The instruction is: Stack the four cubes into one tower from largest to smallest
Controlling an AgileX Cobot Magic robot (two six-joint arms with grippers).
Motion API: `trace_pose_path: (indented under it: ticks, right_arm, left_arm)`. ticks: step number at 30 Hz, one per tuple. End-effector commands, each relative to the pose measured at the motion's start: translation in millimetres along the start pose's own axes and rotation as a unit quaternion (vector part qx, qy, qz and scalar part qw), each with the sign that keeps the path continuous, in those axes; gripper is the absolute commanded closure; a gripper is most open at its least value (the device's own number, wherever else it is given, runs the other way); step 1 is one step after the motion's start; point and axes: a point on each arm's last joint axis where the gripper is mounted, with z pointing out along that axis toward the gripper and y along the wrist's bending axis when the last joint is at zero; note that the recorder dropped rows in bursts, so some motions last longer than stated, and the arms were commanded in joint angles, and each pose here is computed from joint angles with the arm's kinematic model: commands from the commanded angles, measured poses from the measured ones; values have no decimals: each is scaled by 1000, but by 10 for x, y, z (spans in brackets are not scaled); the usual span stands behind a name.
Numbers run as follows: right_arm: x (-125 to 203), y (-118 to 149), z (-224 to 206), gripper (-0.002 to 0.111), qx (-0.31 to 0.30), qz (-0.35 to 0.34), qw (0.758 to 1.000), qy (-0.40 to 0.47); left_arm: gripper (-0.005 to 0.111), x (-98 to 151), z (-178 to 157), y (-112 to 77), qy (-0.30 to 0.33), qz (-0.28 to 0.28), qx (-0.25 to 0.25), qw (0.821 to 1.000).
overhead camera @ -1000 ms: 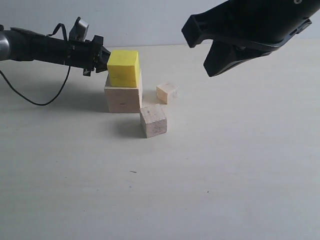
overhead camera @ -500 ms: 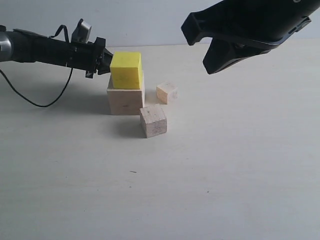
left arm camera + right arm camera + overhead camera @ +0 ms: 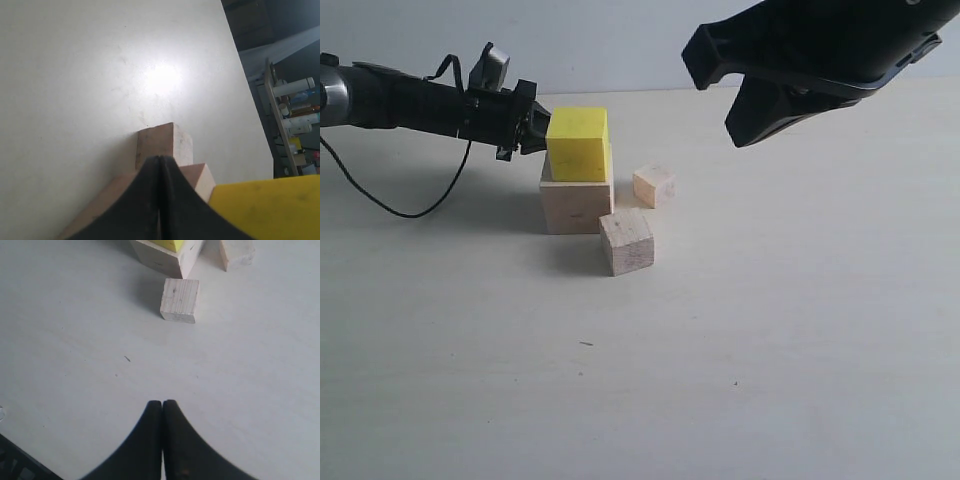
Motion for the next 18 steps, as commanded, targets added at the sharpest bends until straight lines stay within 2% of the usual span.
trace_pose_path:
  ticks: [1, 8, 18]
  right_arm:
    - [-5, -3, -23, 108, 4, -4, 1000, -11]
    - [-17, -3, -23, 108, 4, -4, 1000, -17]
    - [-23, -2, -24, 108, 4, -4, 1000, -20]
  left_arm:
    - [107, 113, 63, 35, 28, -3, -7, 1000]
    - [107, 206, 72, 63, 36, -15, -7, 999]
    - [107, 187, 38, -58, 42, 4, -11, 999]
